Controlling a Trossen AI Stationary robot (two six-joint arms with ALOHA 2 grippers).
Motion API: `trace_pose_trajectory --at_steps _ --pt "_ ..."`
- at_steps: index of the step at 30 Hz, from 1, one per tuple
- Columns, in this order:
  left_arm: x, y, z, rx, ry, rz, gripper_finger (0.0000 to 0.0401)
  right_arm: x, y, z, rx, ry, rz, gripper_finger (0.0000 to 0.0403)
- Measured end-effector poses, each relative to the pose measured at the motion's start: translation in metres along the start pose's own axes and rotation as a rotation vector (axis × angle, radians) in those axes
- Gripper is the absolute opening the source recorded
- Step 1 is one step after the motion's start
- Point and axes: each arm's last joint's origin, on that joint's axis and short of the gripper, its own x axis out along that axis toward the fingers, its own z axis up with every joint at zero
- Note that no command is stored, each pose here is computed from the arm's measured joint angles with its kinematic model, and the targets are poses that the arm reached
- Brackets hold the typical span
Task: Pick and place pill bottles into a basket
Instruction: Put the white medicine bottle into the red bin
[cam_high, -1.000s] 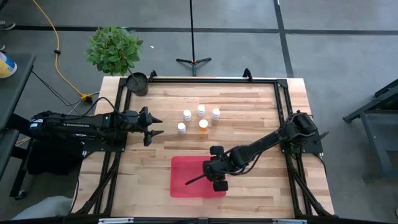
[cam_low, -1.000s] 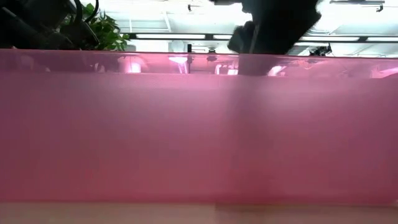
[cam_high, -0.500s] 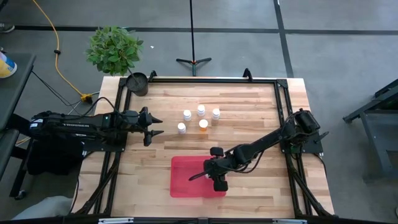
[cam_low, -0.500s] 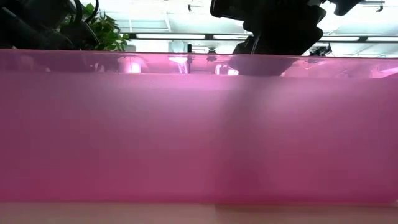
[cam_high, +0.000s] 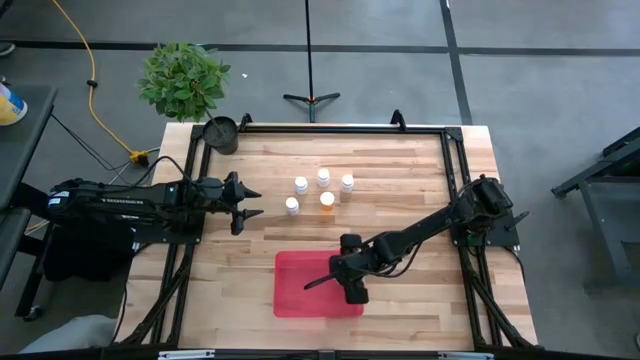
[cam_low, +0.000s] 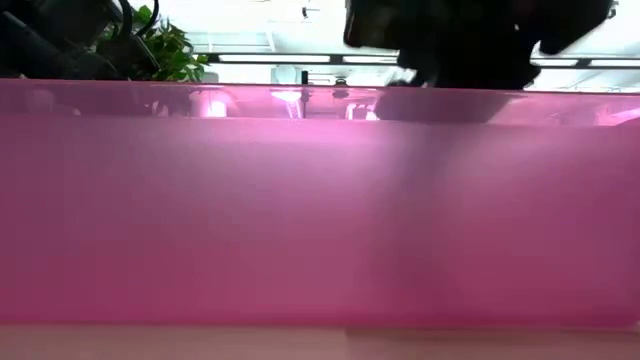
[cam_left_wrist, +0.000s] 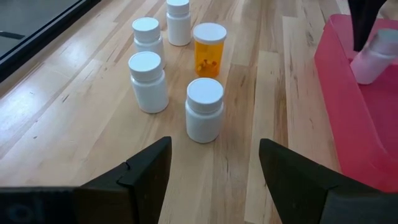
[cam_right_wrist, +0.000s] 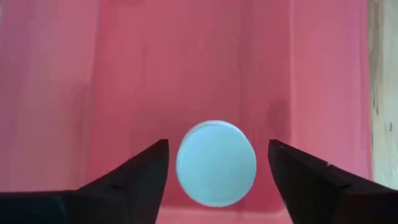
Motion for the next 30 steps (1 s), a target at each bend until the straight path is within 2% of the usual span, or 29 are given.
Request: trace_pose_trajectory --at_steps 5,20,30 --pt "0.0 0.0 0.0 0.0 0.0 0.0 0.0276 0.001 0.0 -0.001 -0.005 0.012 0.006 0.0283" --pt "0.0 0.0 0.0 0.0 0.0 0.0 0.0276 -0.002 -0.002 -0.001 -0.024 0.023 0.023 0.0286" --pt "0.0 0.0 0.0 0.0 0.0 0.0 0.0276 -0.041 -0.01 0.008 -0.001 -0.044 0.052 0.0287"
